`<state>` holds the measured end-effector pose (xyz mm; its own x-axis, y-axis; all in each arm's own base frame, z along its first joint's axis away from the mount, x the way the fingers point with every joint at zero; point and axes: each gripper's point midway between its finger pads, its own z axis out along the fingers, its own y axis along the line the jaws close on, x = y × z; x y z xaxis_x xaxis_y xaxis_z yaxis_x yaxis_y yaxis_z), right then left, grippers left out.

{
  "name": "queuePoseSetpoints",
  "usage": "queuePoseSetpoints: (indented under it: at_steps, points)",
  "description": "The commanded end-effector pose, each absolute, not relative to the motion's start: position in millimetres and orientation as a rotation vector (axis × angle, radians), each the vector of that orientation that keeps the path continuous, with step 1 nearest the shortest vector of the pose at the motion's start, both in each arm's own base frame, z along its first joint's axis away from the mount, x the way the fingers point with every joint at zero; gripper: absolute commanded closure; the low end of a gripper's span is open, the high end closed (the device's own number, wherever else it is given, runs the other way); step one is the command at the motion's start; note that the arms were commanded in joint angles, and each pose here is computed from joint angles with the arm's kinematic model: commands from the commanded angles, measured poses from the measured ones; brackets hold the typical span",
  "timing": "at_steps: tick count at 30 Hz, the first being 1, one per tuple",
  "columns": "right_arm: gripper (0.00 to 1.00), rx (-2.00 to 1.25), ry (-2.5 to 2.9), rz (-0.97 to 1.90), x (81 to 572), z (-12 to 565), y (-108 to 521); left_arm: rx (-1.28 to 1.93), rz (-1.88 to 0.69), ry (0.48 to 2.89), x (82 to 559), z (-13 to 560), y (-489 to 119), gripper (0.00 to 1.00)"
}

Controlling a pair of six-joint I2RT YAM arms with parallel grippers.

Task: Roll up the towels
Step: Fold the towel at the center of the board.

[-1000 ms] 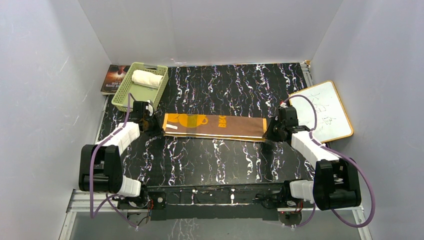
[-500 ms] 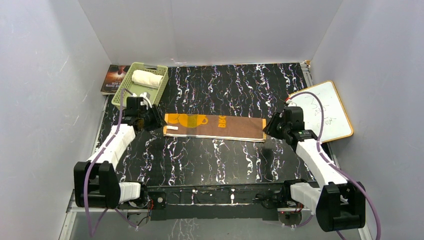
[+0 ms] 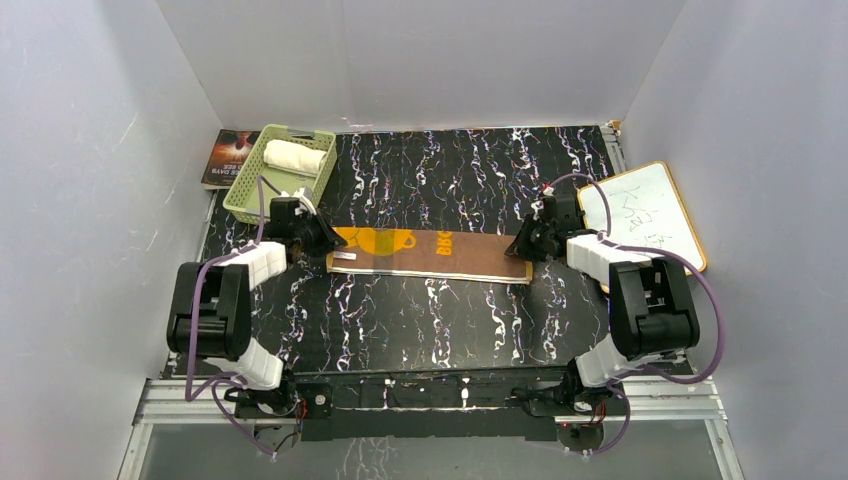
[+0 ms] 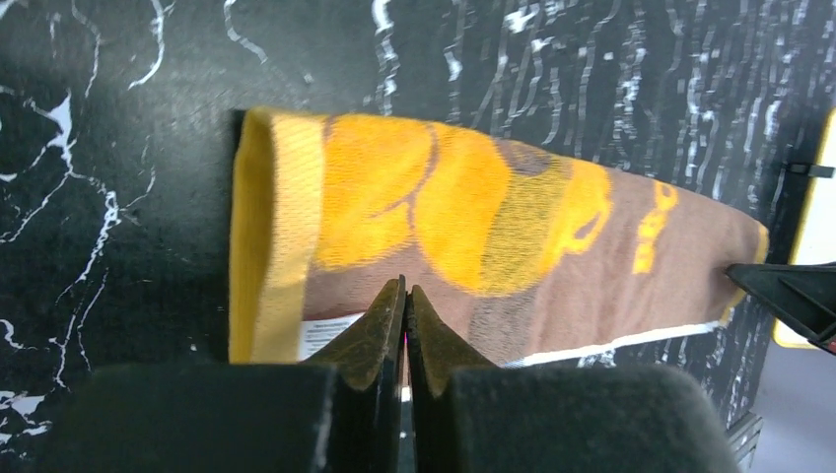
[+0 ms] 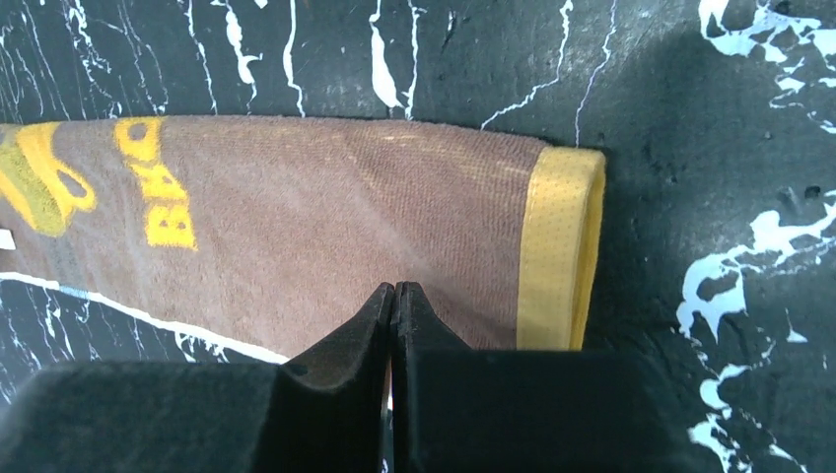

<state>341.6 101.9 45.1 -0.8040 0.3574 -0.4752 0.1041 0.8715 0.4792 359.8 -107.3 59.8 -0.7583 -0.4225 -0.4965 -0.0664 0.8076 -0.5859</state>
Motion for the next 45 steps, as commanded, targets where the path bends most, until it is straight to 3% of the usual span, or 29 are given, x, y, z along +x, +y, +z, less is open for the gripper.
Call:
queuePoseSetpoints:
  at_steps: [1, 6, 13, 17, 19, 22, 29, 32, 36, 45]
  points:
    - [1.00, 0.344, 2.347, 0.640, 371, 58, 100, -0.391, -0.696, 2.296, 369, 52, -101, 1.00]
    - [1.00, 0.404, 2.372, 0.613, 378, 35, 82, -0.511, -0.577, 2.331, 352, 25, -84, 1.00]
    - [1.00, 0.410, 2.377, 0.607, 411, 29, 77, -0.612, -0.602, 2.329, 328, 10, -83, 0.96]
    - [1.00, 0.376, 2.333, 0.614, 433, 49, 78, -0.551, -0.602, 2.228, 336, 60, -81, 0.62]
    - [1.00, 0.318, 2.322, 0.652, 438, 62, 84, -0.514, -0.569, 2.196, 339, 90, -77, 0.51]
    - [0.90, 0.257, 2.277, 0.731, 445, 91, 94, -0.490, -0.557, 2.208, 337, 116, -69, 0.38]
    - [0.86, 0.169, 2.165, 0.912, 430, 160, 131, -0.505, -0.851, 2.357, 318, 101, -66, 0.35]
    - [0.78, 0.089, 2.146, 0.998, 406, 175, 161, -0.483, -0.993, 2.362, 320, 106, -57, 0.34]
    - [0.74, 0.015, 2.150, 1.062, 376, 174, 182, -0.402, -1.147, 2.359, 323, 113, -53, 0.31]
    - [0.73, -0.099, 2.117, 1.089, 344, 183, 184, -0.376, -1.158, 2.395, 323, 82, -53, 0.32]
